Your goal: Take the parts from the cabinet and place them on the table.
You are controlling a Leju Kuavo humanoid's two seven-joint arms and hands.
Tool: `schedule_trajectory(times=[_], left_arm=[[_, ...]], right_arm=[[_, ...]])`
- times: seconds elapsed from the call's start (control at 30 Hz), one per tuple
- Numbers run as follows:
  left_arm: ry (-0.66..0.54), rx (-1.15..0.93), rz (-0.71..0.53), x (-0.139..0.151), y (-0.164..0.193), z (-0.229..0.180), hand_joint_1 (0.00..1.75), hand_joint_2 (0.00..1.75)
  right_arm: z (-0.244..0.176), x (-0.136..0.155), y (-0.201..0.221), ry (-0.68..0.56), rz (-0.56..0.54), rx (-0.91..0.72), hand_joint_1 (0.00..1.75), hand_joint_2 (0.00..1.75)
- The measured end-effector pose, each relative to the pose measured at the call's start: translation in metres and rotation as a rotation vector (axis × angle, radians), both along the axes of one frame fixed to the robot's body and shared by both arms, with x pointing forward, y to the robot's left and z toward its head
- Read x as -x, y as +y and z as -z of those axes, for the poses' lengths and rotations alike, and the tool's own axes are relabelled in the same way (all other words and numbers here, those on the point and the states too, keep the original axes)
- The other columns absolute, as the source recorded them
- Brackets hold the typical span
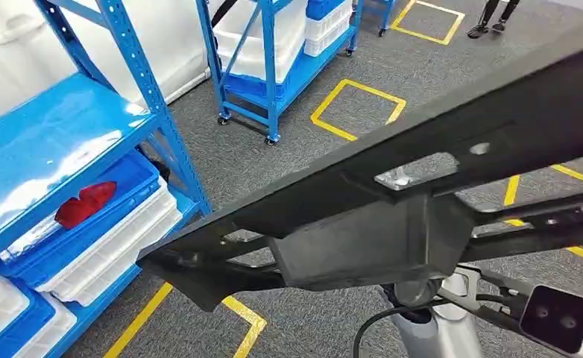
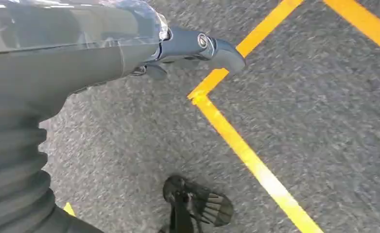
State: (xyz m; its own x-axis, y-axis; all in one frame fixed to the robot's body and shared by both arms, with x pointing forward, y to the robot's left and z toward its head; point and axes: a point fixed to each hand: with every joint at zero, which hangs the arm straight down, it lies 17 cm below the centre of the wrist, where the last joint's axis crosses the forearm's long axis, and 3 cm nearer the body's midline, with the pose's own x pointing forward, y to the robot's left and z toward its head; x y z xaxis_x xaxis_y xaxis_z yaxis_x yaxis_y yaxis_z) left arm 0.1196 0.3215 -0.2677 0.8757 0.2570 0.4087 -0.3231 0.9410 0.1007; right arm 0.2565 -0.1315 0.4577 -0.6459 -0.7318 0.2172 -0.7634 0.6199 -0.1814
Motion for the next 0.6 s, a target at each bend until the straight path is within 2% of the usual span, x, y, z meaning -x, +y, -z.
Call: schedule_trajectory(times=[0.3,0.6], left_arm=[[0.024,-0.015,-0.019,0.007,0.009,0.002,0.00,1.75],[0.026,0.045,0.015,0.004,-0.022,0.002,0.00,1.75]], right_arm=[[0.016,-0.006,-0.004,0.041,0.046,0.016,1.75,1.75],[0.015,0.007,-0.004,0.012,0.067,0.028,1.75,1.75]])
